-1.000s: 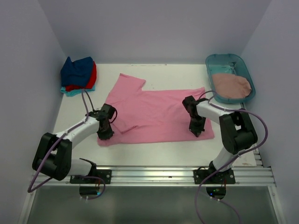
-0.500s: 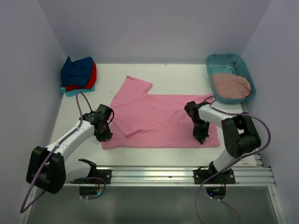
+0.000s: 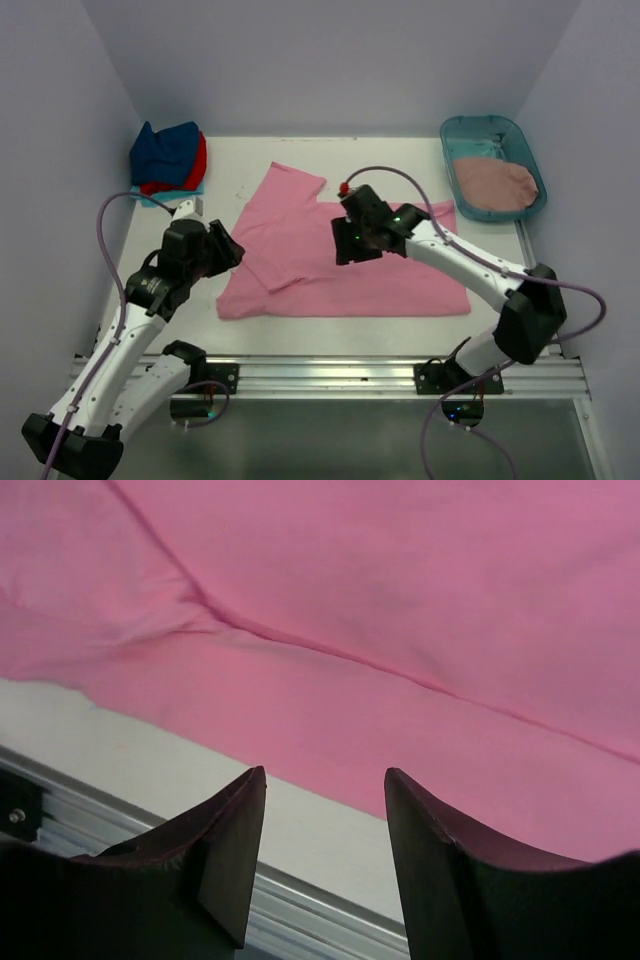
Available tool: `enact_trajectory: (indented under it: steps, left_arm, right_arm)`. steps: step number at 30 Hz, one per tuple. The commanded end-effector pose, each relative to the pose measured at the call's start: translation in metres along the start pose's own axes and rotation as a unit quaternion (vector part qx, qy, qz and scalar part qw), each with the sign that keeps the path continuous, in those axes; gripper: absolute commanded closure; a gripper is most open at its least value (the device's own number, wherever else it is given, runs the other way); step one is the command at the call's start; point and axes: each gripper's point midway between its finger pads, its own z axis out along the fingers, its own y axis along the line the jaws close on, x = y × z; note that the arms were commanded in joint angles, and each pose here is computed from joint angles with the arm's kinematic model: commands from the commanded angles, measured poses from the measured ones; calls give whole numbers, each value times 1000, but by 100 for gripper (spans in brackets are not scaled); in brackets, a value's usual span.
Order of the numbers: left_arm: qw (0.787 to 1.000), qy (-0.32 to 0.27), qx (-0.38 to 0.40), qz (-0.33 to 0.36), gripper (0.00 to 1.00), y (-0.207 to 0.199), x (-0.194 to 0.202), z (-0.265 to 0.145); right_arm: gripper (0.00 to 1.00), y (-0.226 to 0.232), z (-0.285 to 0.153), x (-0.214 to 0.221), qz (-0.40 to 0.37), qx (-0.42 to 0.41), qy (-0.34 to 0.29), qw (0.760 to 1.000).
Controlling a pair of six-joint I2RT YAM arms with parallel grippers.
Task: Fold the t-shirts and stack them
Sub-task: Fold the flattened tshirt in 1/3 of the way
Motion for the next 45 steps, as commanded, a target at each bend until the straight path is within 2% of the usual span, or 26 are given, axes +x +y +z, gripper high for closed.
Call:
enact_trajectory:
  steps: [1,2,4,5,6,8,9,14,16,27,36,41,42,43,45]
  left_arm:
    - [997,-59,39,-7,44,-19,-28,-6]
    - [997,-66,41,-10,43,-20,-31,-9]
    - [996,-76,45,-21,42,-20,-34,-13]
    - [995,-85,50,-24,42,-21,-36,-17]
    - [994,-90,52,-27,42,-21,-37,-20]
    - [993,-105,45,-34,42,-16,-41,-28]
    - [992,-110,42,-38,41,-14,-42,-31]
    - [987,-150,32,-50,39,-1,-49,-51]
    - [986,-157,31,-53,38,2,-49,-55]
    - [987,-154,12,-49,36,11,-45,-55]
    - [987,-153,6,-47,36,13,-44,-54]
    - [987,-157,-3,-45,35,17,-44,-55]
    - [986,-158,-4,-44,34,18,-44,-56]
    - [986,-159,-5,-45,34,19,-44,-55]
    - [986,-158,-6,-45,34,19,-44,-55]
  right_arm:
    - [45,65,25,0,-105,-49,20,993]
    - [45,90,24,-6,-127,-60,13,990]
    - [45,104,50,-1,-155,-47,35,986]
    - [46,124,47,-12,-164,-60,22,984]
    - [46,127,65,-3,-172,-51,44,983]
    - [47,151,65,-12,-186,-63,34,980]
    - [47,151,80,-2,-194,-51,56,978]
    - [48,188,94,8,-254,-59,54,964]
    - [48,186,109,17,-270,-40,69,959]
    - [50,184,126,26,-288,-14,86,954]
    - [55,190,134,27,-287,-19,89,954]
    - [63,195,138,29,-284,-25,94,954]
    - [66,195,137,29,-282,-26,95,954]
    - [74,195,136,29,-281,-26,94,955]
    - [81,195,136,28,-281,-25,94,955]
